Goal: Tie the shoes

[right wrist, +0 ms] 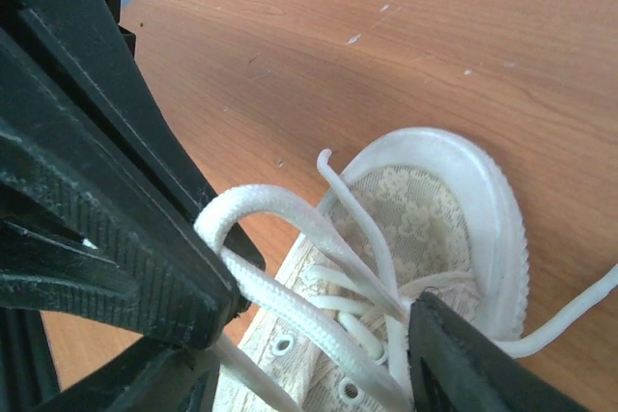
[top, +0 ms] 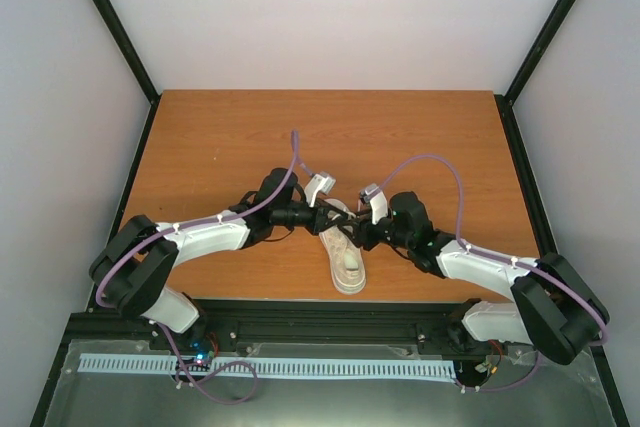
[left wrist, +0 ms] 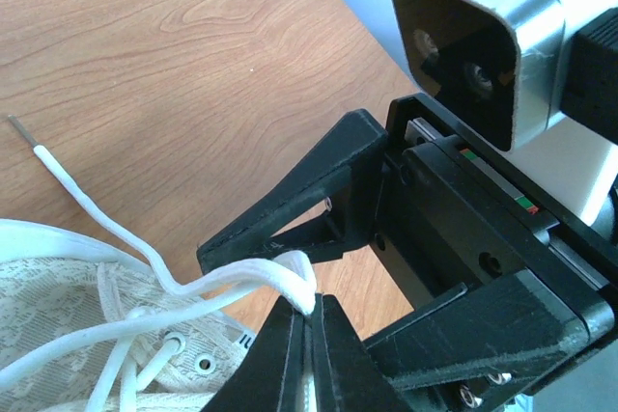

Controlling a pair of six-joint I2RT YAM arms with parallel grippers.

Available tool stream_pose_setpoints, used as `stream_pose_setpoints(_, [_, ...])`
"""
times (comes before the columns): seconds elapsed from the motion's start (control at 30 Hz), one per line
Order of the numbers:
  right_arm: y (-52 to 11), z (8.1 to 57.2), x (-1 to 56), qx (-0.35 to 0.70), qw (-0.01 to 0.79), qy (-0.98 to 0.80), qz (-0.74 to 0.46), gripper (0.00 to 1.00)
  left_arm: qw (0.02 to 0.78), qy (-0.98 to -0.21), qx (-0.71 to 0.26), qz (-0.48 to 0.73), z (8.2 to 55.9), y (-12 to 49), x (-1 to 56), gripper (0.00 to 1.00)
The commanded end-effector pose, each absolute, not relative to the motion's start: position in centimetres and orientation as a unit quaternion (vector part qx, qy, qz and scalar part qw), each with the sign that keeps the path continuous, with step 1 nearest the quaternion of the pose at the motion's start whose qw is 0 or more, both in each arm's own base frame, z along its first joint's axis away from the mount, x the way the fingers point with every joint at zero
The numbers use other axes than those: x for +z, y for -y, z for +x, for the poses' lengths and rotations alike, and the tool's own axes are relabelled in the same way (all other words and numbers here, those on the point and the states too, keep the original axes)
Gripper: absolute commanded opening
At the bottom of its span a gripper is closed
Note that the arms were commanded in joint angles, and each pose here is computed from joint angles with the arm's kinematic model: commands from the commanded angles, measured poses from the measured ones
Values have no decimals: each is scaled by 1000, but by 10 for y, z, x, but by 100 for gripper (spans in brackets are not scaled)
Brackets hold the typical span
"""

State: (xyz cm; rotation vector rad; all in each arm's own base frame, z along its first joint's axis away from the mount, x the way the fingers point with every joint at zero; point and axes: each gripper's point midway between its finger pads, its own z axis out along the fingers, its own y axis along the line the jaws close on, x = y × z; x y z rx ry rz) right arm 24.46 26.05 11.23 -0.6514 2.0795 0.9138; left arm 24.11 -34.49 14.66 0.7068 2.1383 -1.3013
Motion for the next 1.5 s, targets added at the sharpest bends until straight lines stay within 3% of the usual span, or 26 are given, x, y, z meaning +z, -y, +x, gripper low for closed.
stream_pose_setpoints(0.0, [-264, 258, 127, 348, 419, -801, -246, 51, 281, -780, -494, 263, 245, 348, 159, 1])
stream_pose_setpoints(0.33, [-273, 259, 126, 361, 416, -797, -249, 38, 279, -780, -495, 263, 245, 348, 158, 1])
stream_pose_setpoints(0.67, [-273, 265, 124, 356, 423, -799, -236, 3, 281, -780, -494, 263, 245, 347, 159, 1])
stream_pose_setpoints(0.93, [-265, 259, 128, 351, 422, -803, -231, 3, 298, -796, -470, 238, 256, 335, 155, 1])
stream_pose_setpoints(1.47, [-221, 272, 99, 240, 427, -856, -163, 5, 279, -789, -489, 247, 253, 342, 153, 1])
